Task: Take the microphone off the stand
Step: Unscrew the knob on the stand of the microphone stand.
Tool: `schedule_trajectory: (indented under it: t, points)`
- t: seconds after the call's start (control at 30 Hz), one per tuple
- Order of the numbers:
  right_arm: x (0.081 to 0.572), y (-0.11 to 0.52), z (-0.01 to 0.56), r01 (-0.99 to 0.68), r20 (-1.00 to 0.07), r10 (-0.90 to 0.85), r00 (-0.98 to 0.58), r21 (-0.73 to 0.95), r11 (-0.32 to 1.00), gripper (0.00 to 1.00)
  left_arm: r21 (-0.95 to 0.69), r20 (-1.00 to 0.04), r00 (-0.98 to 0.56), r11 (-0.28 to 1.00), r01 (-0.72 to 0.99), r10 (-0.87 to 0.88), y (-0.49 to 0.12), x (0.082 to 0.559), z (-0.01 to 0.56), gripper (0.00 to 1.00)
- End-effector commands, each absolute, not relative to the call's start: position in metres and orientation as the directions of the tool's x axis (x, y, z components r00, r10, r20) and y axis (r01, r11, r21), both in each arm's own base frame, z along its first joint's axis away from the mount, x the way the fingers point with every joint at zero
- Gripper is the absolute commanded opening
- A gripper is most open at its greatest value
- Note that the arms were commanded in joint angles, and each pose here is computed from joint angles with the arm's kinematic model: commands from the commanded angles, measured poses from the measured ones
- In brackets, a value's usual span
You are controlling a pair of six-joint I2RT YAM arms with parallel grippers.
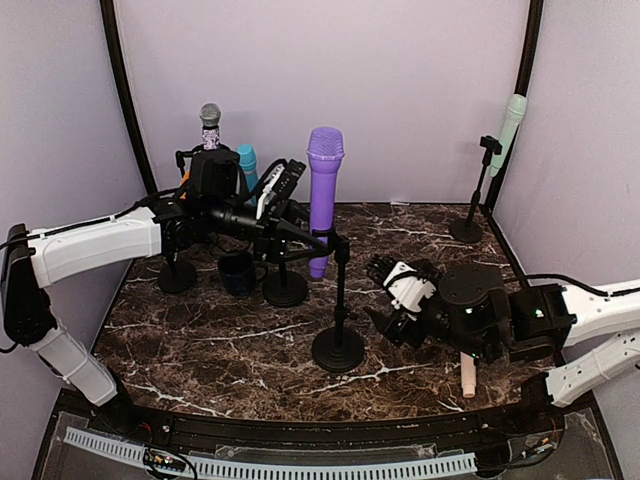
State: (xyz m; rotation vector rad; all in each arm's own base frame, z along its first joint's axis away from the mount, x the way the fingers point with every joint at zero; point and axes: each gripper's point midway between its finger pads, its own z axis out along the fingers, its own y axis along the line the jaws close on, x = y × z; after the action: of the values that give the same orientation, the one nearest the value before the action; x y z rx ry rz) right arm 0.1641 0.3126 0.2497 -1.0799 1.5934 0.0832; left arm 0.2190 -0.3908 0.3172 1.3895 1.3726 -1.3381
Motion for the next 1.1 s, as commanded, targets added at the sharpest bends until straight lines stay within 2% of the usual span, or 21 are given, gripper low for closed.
schedule_trajectory:
  t: [0.0,0.1,0.17,0.3,0.4,0.53,0.6,1.07]
  points:
    - [0.154,0.303,0.248,-0.712,-0.936,-0.314,-0.161,-0.111,0.694,0.81,-0.285,-0.920,-0.242,-0.102,0.953,0.308,-0.377,0.209,0.275,0.00]
    - [0.156,0.300,0.241,-0.672,-0.936,-0.113,-0.332,0.151,0.725,0.81,-0.267,-0.925,-0.227,-0.096,0.959,0.306,-0.375,0.209,0.276,0.00]
    - [0.159,0.300,0.231,-0.618,-0.888,0.045,-0.458,0.354,0.702,0.80,-0.269,-0.925,-0.227,-0.103,0.958,0.304,-0.375,0.207,0.277,0.00]
    - [0.171,0.295,0.228,-0.439,-0.690,0.362,-0.627,0.697,0.567,0.77,-0.281,-0.925,-0.237,-0.115,0.953,0.298,-0.376,0.206,0.279,0.00]
    - [0.180,0.288,0.222,-0.278,-0.500,0.530,-0.685,0.852,0.444,0.76,-0.278,-0.927,-0.235,-0.116,0.953,0.294,-0.376,0.205,0.280,0.00]
    - [0.188,0.284,0.216,-0.150,-0.293,0.639,-0.711,0.951,0.269,0.75,-0.274,-0.929,-0.232,-0.111,0.955,0.289,-0.375,0.205,0.280,0.00]
    - [0.191,0.285,0.209,-0.114,-0.232,0.648,-0.725,0.969,0.218,0.73,-0.276,-0.928,-0.235,-0.110,0.955,0.289,-0.374,0.205,0.279,0.00]
    - [0.207,0.324,0.186,-0.029,-0.165,0.598,-0.784,0.973,0.230,0.64,-0.265,-0.933,-0.226,-0.110,0.958,0.282,-0.376,0.207,0.279,0.00]
